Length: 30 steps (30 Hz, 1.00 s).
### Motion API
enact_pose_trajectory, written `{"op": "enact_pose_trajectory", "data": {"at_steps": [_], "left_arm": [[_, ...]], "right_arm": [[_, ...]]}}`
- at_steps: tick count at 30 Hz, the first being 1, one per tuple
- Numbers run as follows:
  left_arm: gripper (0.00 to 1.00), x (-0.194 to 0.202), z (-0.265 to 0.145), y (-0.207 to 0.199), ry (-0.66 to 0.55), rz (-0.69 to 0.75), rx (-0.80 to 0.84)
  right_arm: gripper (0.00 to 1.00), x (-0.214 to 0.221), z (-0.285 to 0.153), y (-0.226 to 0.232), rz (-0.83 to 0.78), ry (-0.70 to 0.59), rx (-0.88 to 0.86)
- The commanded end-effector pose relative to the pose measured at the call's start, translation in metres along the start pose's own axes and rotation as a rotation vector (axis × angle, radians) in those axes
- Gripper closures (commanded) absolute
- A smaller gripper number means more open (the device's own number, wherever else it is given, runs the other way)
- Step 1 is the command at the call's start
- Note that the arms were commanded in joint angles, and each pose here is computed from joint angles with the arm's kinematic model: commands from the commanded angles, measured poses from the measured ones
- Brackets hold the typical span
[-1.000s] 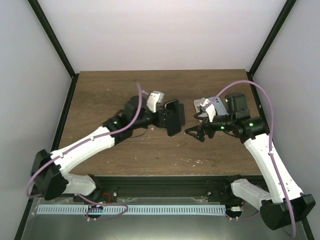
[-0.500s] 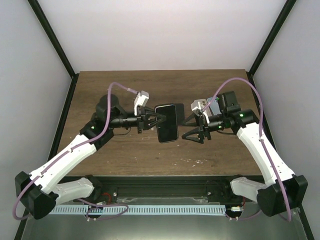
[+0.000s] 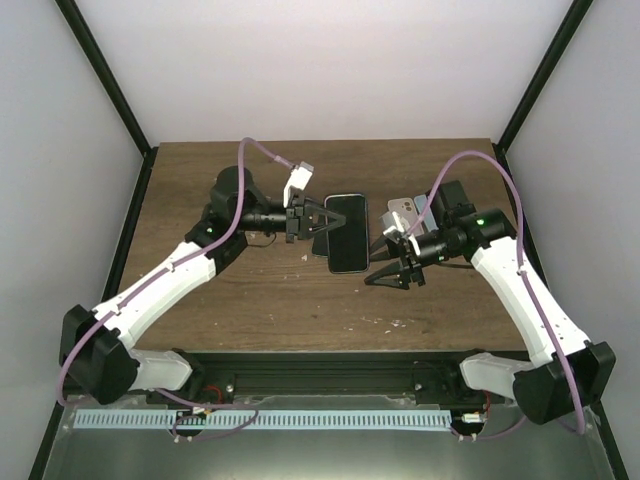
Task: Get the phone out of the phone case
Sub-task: Pick up the phone at the center of the board.
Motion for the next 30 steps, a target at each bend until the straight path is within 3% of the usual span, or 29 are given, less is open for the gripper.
{"op": "enact_pose_trajectory", "data": {"at_steps": [1,9,20,24,30], "left_arm": [[1.00,-0.029,-0.007,-0.021,-0.053,0.065,0.110],[1.00,-0.027,-0.005,-0.021,-0.024,0.038,0.148],[1.00,-0.024,-0.008,-0.027,-0.010,0.043,0.150],[1.00,-0.022,-0.008,-0.027,0.004,0.029,0.165],[1.00,-0.023,-0.008,-0.031,0.011,0.031,0.181]], "right_arm": [[0.48,-0.008,-0.001,0.020,-0.076,-0.013,-0.031],[0.59,-0.010,0.002,0.029,-0.114,0.007,-0.040],[0.64,-0.019,0.010,0.032,-0.108,0.015,-0.069],[0.72,-0.020,0.011,0.028,-0.119,0.030,-0.055],[0.72,-0.024,0.012,0.022,-0.140,0.048,-0.032]]}}
Point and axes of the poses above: each gripper's point midway between its finger pads, its own z axis out along the fingers, its own y axis along the line the jaws close on, x = y × z, the point moved 1 cm from there along -z, back along the fingers, and after that the axes turned 10 degrees about z, right-handed, at the moved point
